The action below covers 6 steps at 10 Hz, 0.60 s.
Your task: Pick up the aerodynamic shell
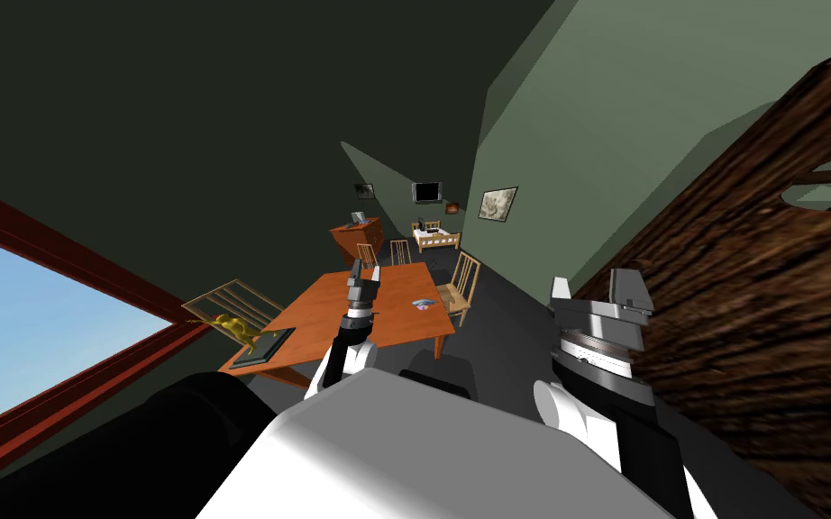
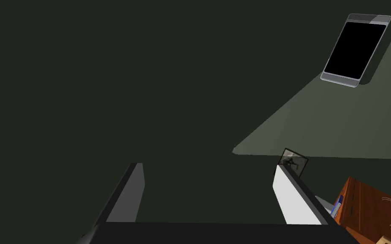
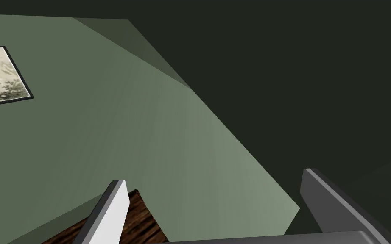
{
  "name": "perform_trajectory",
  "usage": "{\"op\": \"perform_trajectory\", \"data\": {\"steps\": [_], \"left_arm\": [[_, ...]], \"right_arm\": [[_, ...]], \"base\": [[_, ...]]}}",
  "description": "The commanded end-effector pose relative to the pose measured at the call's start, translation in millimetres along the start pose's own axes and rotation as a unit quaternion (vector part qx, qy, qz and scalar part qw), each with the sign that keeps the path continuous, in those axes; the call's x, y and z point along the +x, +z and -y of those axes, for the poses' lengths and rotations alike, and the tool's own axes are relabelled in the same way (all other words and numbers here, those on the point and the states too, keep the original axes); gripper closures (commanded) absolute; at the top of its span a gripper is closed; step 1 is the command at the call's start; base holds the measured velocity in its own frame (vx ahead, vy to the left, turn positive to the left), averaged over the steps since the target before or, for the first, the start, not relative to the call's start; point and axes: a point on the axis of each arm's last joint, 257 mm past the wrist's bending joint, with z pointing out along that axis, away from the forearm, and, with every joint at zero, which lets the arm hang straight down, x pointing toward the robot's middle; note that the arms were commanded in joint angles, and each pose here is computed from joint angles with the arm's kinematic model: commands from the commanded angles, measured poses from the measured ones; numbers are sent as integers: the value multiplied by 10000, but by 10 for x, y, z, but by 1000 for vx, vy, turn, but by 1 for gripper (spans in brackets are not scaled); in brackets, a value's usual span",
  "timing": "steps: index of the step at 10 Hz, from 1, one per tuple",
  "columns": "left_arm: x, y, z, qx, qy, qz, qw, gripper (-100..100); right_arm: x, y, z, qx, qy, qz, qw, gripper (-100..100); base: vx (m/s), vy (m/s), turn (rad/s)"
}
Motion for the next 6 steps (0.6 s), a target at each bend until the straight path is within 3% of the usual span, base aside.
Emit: {"op": "perform_trajectory", "data": {"steps": [1, 6], "left_arm": [[-4, -21, -123, -186, 61, -104, 9998, -100], [-147, -132, -657, -967, 271, -253, 9946, -100]], "right_arm": [[0, 0, 0, 0, 0, 0, 10000, 0], [0, 0, 0, 0, 1, 1, 10000, 0]], "base": [[-14, -71, -4], [1, -151, 3]]}}
